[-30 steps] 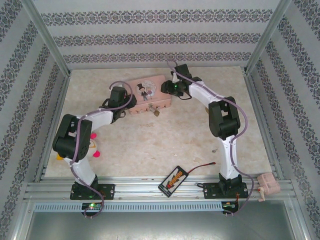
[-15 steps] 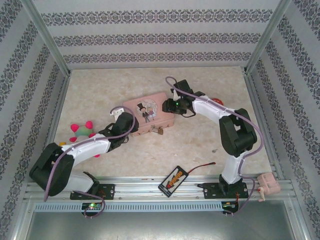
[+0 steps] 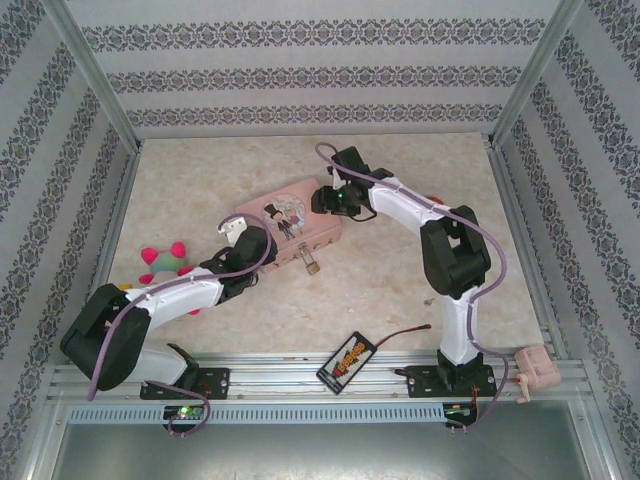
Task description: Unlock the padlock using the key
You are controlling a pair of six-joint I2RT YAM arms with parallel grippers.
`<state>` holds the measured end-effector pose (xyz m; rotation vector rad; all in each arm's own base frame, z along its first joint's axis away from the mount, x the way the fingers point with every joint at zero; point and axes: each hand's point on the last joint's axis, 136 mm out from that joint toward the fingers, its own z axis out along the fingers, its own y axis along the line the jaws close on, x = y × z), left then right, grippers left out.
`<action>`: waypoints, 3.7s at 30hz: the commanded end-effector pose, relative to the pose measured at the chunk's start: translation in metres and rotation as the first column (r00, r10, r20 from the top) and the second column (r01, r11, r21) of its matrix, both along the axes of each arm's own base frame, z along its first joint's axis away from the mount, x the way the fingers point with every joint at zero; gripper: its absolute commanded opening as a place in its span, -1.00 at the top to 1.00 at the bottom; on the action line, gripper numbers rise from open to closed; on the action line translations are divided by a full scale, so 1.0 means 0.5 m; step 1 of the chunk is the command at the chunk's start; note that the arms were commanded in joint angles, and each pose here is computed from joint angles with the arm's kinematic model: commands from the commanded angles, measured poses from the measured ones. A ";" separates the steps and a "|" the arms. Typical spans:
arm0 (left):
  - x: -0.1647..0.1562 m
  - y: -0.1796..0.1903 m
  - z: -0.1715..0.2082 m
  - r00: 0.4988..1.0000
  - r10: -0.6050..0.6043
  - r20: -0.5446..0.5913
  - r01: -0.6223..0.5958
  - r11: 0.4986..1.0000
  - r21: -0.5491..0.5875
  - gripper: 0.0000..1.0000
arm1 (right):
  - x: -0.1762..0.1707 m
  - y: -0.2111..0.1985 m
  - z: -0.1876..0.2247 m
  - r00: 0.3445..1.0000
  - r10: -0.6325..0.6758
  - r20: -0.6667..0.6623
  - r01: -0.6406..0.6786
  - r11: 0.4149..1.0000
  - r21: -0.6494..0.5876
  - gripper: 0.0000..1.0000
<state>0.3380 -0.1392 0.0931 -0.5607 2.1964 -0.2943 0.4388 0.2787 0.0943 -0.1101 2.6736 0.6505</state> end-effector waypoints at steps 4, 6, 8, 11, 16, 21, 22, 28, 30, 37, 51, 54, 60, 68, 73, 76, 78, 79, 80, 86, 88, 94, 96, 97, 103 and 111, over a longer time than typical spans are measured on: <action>0.043 -0.037 0.058 0.995 -0.039 0.092 0.044 0.997 -0.058 -0.10 | -0.004 0.030 0.017 0.999 0.054 0.005 -0.054 0.998 0.011 -0.32; 0.041 -0.029 0.064 0.994 -0.030 0.101 0.035 0.998 -0.053 -0.10 | -0.004 0.013 0.022 0.999 0.042 0.016 -0.042 0.999 -0.007 -0.42; 0.039 -0.018 0.066 0.995 -0.020 0.102 0.024 0.999 -0.042 -0.11 | -0.002 -0.007 0.031 0.999 0.032 0.028 -0.031 0.999 -0.022 -0.55; 0.039 -0.008 0.065 0.995 -0.011 0.100 0.015 0.999 -0.036 -0.13 | 0.007 -0.043 0.047 0.999 0.013 0.048 -0.010 0.998 -0.059 -0.68; 0.043 0.004 0.069 0.994 0.003 0.106 -0.001 1.000 -0.027 -0.14 | 0.024 -0.101 0.079 0.997 -0.035 0.074 0.043 0.993 -0.108 -0.80; 0.049 0.019 0.077 0.993 0.019 0.116 -0.018 1.000 -0.009 -0.18 | 0.010 -0.171 0.114 0.990 -0.098 0.103 0.116 0.976 -0.186 -0.78; 0.050 0.022 0.077 0.993 0.022 0.116 -0.021 1.000 -0.006 -0.18 | -0.001 -0.189 0.119 0.987 -0.117 0.105 0.137 0.969 -0.205 -0.77; 0.072 0.040 0.063 0.994 0.029 0.107 -0.029 1.000 0.000 -0.19 | -0.113 -0.299 0.117 0.965 -0.243 0.100 0.261 0.929 -0.263 -0.65; 0.081 0.043 0.057 0.995 0.028 0.101 -0.028 1.000 -0.002 -0.19 | -0.160 -0.336 0.107 0.955 -0.284 0.084 0.296 0.914 -0.277 -0.57; 0.113 0.050 0.031 0.997 0.019 0.076 -0.018 1.000 -0.017 -0.17 | -0.333 -0.448 0.057 0.893 -0.450 0.017 0.427 0.834 -0.348 -0.28; 0.168 0.089 0.007 0.999 0.025 0.047 -0.024 1.000 -0.009 -0.15 | -0.472 -0.497 -0.063 0.752 -0.649 -0.119 0.586 0.740 -0.331 0.10; 0.181 0.091 0.005 0.999 0.022 0.044 -0.021 1.000 -0.019 -0.15 | -0.478 -0.497 -0.085 0.728 -0.672 -0.137 0.605 0.723 -0.333 0.18; 0.191 0.096 0.030 0.998 0.021 0.064 -0.019 0.999 -0.039 -0.17 | -0.495 -0.498 -0.121 0.698 -0.697 -0.164 0.623 0.704 -0.341 0.20; 0.163 0.105 0.100 0.994 0.023 0.111 -0.017 0.998 -0.057 -0.54 | -0.493 -0.489 -0.145 0.682 -0.709 -0.181 0.647 0.700 -0.304 0.17; 0.131 0.117 0.151 0.988 0.027 0.155 -0.018 0.998 -0.059 -0.99 | -0.492 -0.489 -0.155 0.673 -0.717 -0.183 0.656 0.693 -0.301 0.17; 0.111 0.126 0.173 0.983 0.033 0.181 -0.022 0.998 -0.063 -0.99 | -0.486 -0.492 -0.151 0.672 -0.721 -0.169 0.662 0.688 -0.297 0.17; 0.099 0.130 0.183 0.980 0.037 0.194 -0.024 0.997 -0.067 -0.99 | -0.481 -0.492 -0.149 0.672 -0.722 -0.162 0.666 0.686 -0.292 0.17; 0.095 0.131 0.188 0.979 0.038 0.199 -0.025 0.997 -0.068 -0.99 | -0.480 -0.493 -0.150 0.670 -0.725 -0.161 0.669 0.683 -0.293 0.18; 0.091 0.132 0.191 0.979 0.037 0.203 -0.023 0.997 -0.068 -0.99 | -0.480 -0.493 -0.151 0.667 -0.727 -0.161 0.671 0.680 -0.295 0.18; 0.081 0.136 0.196 0.978 0.031 0.207 -0.019 0.998 -0.062 -0.99 | -0.474 -0.501 -0.157 0.658 -0.737 -0.154 0.670 0.667 -0.326 0.19; 0.080 0.135 0.194 0.978 0.032 0.204 -0.019 0.998 -0.066 -0.99 | -0.474 -0.504 -0.159 0.654 -0.741 -0.152 0.670 0.661 -0.338 0.20; 0.083 0.131 0.193 0.977 0.031 0.210 -0.015 0.997 -0.081 -0.99 | -0.465 -0.509 -0.162 0.649 -0.746 -0.148 0.674 0.654 -0.343 0.36; 0.085 0.128 0.194 0.977 0.028 0.210 -0.010 0.996 -0.085 -0.99 | -0.464 -0.507 -0.162 0.654 -0.741 -0.152 0.669 0.660 -0.343 0.46; 0.085 0.128 0.194 0.977 0.027 0.210 -0.010 0.996 -0.084 -0.99 | -0.464 -0.506 -0.162 0.656 -0.739 -0.154 0.666 0.662 -0.343 0.49; 0.083 0.126 0.197 0.976 0.026 0.215 -0.005 0.996 -0.094 -0.99 | -0.471 -0.510 -0.156 0.663 -0.735 -0.144 0.662 0.665 -0.346 0.62; 0.083 0.125 0.197 0.976 0.029 0.217 -0.006 0.995 -0.104 -0.99 | -0.479 -0.520 -0.140 0.676 -0.727 -0.116 0.657 0.667 -0.350 0.71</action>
